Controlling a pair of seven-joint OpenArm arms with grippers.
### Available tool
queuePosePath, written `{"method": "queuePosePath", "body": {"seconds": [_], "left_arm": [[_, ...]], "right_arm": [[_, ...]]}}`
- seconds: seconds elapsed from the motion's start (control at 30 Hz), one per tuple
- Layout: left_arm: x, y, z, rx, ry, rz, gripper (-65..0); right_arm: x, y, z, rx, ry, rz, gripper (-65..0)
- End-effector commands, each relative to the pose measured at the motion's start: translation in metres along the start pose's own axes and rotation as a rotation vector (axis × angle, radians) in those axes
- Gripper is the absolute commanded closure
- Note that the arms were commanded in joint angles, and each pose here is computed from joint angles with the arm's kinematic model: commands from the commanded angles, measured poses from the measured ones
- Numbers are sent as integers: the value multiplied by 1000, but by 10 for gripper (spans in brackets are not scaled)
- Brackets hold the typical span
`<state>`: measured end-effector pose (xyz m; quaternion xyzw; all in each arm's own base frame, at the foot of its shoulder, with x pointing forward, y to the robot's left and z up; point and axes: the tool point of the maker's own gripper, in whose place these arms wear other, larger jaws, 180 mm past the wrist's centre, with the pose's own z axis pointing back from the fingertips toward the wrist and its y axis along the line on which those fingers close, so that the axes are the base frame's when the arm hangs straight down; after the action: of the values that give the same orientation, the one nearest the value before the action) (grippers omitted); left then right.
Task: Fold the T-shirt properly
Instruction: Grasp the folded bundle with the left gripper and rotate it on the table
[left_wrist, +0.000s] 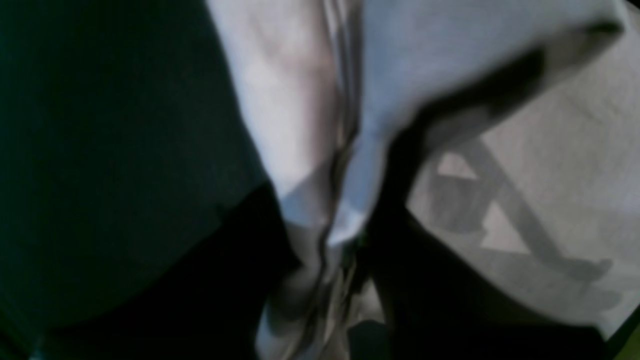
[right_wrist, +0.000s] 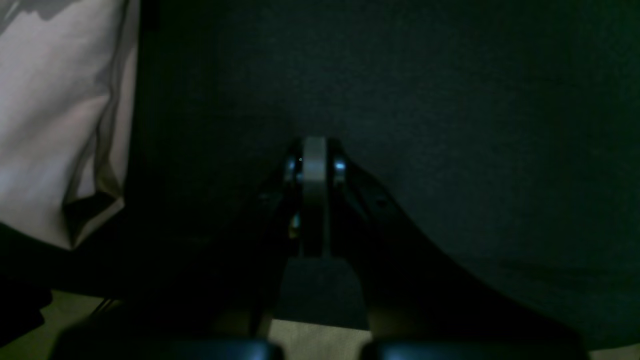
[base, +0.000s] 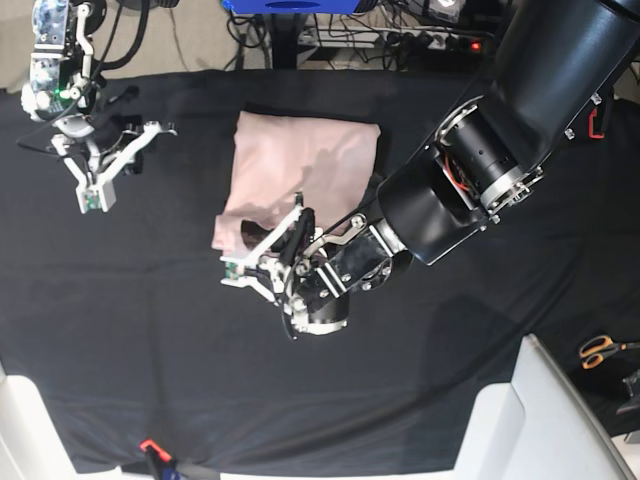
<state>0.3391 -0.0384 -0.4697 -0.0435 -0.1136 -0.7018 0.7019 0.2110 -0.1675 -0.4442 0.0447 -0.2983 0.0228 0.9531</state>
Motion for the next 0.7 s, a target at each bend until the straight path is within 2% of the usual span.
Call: {"method": "queuePosePath", "body": {"seconds": [0.0,0.67], "left_arm": [[13,23,15,51,-27,-11,0],[8,28,17,59,-17,2,0]], "right_arm": [[12,-3,3,-4,-41,3,-20],[11,-2,3,-4,-40,3,-20]]}}
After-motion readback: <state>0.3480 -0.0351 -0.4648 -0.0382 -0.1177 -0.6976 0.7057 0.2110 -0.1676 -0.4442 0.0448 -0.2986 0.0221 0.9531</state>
